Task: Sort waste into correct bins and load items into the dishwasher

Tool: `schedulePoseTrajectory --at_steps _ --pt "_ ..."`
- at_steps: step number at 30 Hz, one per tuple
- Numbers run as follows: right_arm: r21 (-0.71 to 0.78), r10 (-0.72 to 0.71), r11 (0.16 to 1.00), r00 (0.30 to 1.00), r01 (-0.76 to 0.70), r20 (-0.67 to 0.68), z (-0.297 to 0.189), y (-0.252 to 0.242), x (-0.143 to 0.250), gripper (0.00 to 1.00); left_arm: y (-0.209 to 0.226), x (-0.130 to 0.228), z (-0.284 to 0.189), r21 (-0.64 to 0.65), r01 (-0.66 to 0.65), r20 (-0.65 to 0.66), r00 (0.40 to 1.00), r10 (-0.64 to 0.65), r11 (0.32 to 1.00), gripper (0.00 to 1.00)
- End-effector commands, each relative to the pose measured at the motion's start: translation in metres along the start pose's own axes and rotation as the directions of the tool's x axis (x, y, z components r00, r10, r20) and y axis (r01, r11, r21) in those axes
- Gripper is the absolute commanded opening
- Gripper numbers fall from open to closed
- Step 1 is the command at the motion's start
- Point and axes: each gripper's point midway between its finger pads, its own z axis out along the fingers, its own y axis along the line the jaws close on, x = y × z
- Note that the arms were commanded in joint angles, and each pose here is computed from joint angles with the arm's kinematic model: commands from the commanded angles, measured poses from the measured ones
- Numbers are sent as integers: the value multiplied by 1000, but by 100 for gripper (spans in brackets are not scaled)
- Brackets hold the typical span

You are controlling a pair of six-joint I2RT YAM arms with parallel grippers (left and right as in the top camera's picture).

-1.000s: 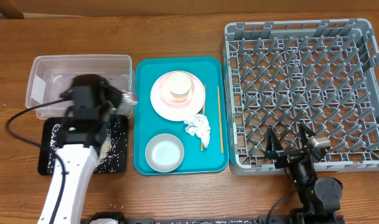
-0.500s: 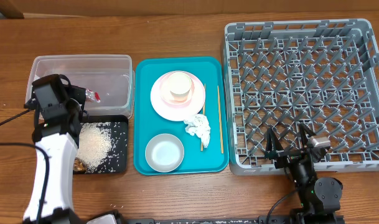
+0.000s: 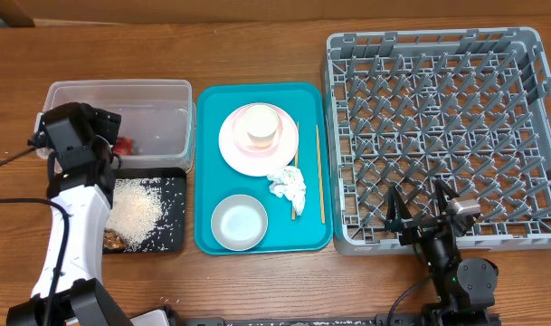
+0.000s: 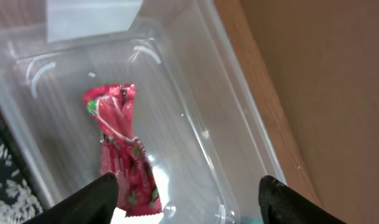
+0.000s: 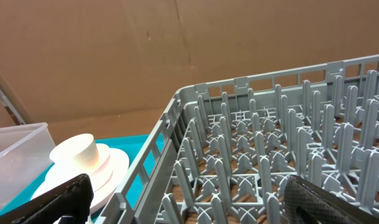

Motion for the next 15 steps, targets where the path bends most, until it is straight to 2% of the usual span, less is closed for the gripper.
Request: schedulePoseTrajectory --at_steps 1,5,7,15 --pt "4 -4 1000 1000 4 7 0 -1 1 100 -44 -12 -16 144 -146 -9 989 148 979 68" --pt "3 -4 1000 1000 4 7 0 -1 1 100 -94 13 -55 365 -217 -144 948 285 905 57" --pt "4 -4 1000 1000 4 7 0 -1 1 100 -110 31 -76 433 -239 -198 915 350 869 57" --pt "4 -4 1000 1000 4 7 0 -1 1 100 -121 142 -140 513 -388 -383 694 609 765 64"
